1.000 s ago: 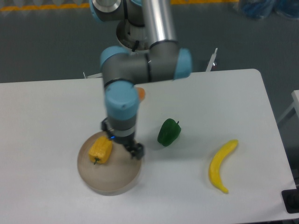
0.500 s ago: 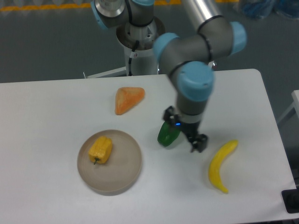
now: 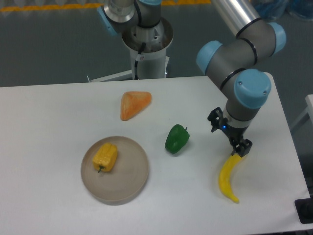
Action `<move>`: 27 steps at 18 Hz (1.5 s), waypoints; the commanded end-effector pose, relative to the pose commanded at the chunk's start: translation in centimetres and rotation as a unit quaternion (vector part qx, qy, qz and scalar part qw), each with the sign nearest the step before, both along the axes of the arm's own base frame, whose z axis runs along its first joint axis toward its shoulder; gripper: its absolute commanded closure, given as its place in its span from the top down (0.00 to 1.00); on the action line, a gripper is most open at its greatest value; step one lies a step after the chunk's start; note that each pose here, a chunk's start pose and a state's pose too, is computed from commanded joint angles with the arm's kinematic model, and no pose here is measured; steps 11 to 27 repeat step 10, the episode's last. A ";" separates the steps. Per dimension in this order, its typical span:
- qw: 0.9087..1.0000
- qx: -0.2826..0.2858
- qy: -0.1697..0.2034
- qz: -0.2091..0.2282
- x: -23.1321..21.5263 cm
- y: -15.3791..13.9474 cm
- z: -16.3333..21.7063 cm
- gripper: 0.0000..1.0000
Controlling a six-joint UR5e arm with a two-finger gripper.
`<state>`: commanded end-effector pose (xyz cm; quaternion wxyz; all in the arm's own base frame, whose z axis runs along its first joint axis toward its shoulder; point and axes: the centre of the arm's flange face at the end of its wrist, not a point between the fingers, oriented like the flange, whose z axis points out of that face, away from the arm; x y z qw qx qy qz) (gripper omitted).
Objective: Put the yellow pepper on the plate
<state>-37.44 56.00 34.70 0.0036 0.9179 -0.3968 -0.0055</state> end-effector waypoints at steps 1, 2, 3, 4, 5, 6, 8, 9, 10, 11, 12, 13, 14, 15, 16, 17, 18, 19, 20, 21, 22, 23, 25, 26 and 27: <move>1.000 -0.001 -0.001 0.000 -0.1 0.1 -0.2 1.00; 1.000 -0.001 -0.001 0.000 -0.1 0.1 -0.3 1.00; 1.000 0.000 -0.002 0.000 -0.1 0.1 -0.4 1.00; 1.000 0.001 -0.002 0.000 -0.1 0.1 -0.3 1.00; 1.000 0.001 -0.002 0.000 -0.1 0.1 -0.3 1.00; 1.000 0.001 -0.002 0.000 -0.1 0.2 -0.3 1.00; 1.000 0.001 -0.002 0.001 -0.1 0.2 -0.3 1.00; 1.000 0.001 -0.003 0.001 -0.1 0.2 -0.4 1.00; 1.000 0.000 -0.003 0.001 -0.1 0.2 -0.5 1.00; 1.000 0.000 -0.003 0.001 -0.1 0.2 -0.5 1.00; 1.000 0.000 -0.003 0.001 -0.1 0.2 -0.5 1.00; 1.000 0.000 -0.003 0.001 -0.1 0.2 -0.5 1.00; 1.000 0.000 -0.003 0.001 -0.1 0.2 -0.5 1.00; 1.000 0.000 -0.003 0.001 -0.1 0.2 -0.5 1.00; 1.000 0.000 -0.003 0.001 -0.1 0.2 -0.5 1.00; 1.000 0.000 -0.003 0.001 -0.1 0.2 -0.5 1.00; 1.000 0.000 -0.003 0.001 -0.1 0.2 -0.5 1.00; 1.000 0.000 -0.003 0.001 -0.1 0.2 -0.5 1.00; 1.000 0.000 -0.003 0.001 -0.1 0.2 -0.5 1.00; 1.000 0.000 -0.003 0.001 -0.1 0.2 -0.5 1.00; 1.000 0.000 -0.003 0.001 -0.1 0.2 -0.5 1.00; 1.000 0.000 -0.003 0.001 -0.1 0.2 -0.5 1.00; 1.000 0.000 -0.003 0.001 -0.1 0.2 -0.5 1.00; 1.000 0.000 -0.003 0.001 -0.1 0.2 -0.5 1.00; 1.000 0.000 -0.003 0.001 -0.1 0.2 -0.5 1.00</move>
